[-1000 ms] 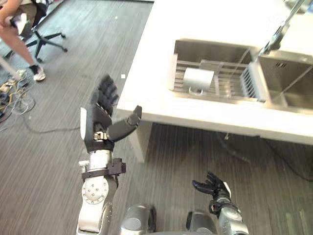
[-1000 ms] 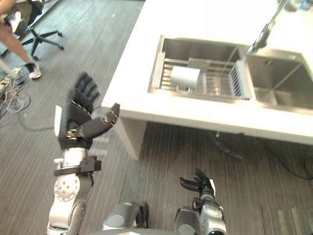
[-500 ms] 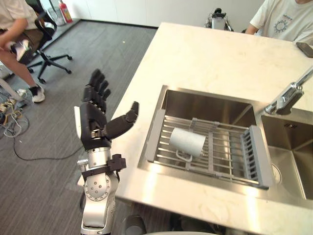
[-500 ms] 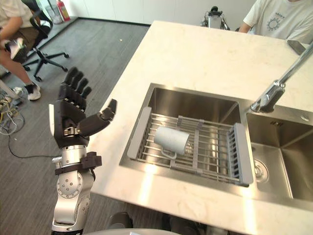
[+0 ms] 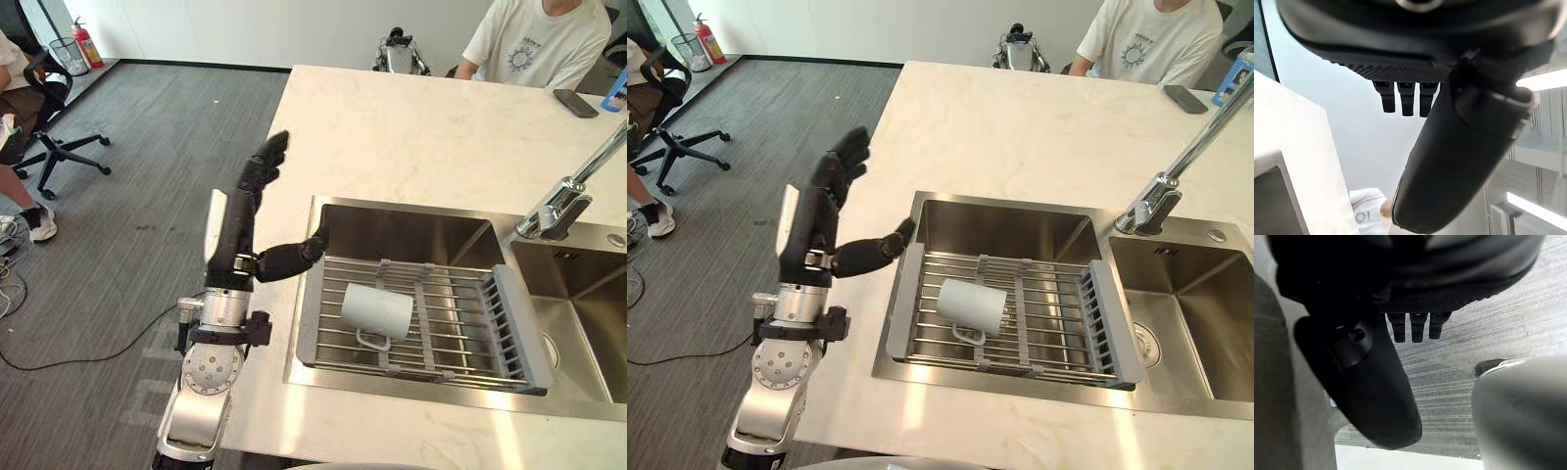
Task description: Walk over to the sink, pick up the cup, carry it to the dishwasher, place the cup inside the dishwasher, then close the dishwasher door
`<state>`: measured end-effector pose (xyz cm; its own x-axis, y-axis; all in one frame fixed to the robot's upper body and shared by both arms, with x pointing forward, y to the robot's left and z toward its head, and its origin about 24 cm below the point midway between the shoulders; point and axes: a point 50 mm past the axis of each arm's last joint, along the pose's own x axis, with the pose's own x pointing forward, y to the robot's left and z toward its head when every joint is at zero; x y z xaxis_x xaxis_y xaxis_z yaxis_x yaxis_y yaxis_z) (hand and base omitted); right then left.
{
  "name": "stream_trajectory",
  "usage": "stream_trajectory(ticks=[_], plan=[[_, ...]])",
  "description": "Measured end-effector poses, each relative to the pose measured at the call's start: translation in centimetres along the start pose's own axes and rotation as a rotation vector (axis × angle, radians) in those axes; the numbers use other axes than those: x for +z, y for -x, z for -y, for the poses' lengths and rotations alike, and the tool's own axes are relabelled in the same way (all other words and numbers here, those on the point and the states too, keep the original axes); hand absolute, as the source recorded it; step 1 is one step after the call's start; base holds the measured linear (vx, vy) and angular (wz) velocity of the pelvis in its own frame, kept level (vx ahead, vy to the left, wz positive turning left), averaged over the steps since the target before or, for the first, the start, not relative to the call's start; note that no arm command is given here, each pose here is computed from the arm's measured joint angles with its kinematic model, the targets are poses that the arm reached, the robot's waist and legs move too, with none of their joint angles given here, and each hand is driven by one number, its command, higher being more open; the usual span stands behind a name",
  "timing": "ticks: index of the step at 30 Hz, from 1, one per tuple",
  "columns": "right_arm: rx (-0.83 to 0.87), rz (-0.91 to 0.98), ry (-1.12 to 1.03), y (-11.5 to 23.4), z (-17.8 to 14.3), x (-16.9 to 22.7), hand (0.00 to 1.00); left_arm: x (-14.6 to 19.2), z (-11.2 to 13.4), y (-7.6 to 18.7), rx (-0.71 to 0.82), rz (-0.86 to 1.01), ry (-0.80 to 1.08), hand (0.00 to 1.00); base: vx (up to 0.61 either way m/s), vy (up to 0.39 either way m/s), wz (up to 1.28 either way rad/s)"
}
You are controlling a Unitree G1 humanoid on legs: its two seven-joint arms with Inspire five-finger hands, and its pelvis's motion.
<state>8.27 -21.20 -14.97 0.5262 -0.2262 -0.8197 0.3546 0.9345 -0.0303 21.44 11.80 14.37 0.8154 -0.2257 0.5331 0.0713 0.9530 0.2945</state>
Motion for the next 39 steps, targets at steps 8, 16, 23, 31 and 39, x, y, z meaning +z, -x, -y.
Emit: stream_trajectory(ticks=[8,16,23,31,39], plan=[[0.001,-0.013,0.004,0.4,0.1,-0.7,0.9,0.3,2.2,0.2,-0.176,0.023,-0.09,0.9,0.02,0.013,-0.08],[0.028,-0.014,0.01,0.5,-0.3,-0.9,0.9,0.0,3.7,0.8,-0.295,0.027,-0.197,0.9,0.0,-0.004,-0.07],[0.051,-0.004,0.029,0.5,-0.7,-0.7,0.9,-1.7,5.2,1.9,-0.388,-0.044,-0.276,0.9,0.0,-0.001,-0.01],[0.052,0.0,0.029,0.6,-0.7,-0.6,0.9,-3.4,6.4,2.7,-0.464,-0.118,-0.316,0.9,0.02,0.012,-0.05],[0.055,0.014,0.028,0.7,-0.8,-0.4,0.9,-5.3,7.4,3.2,-0.537,-0.189,-0.394,0.9,0.0,0.001,-0.01]])
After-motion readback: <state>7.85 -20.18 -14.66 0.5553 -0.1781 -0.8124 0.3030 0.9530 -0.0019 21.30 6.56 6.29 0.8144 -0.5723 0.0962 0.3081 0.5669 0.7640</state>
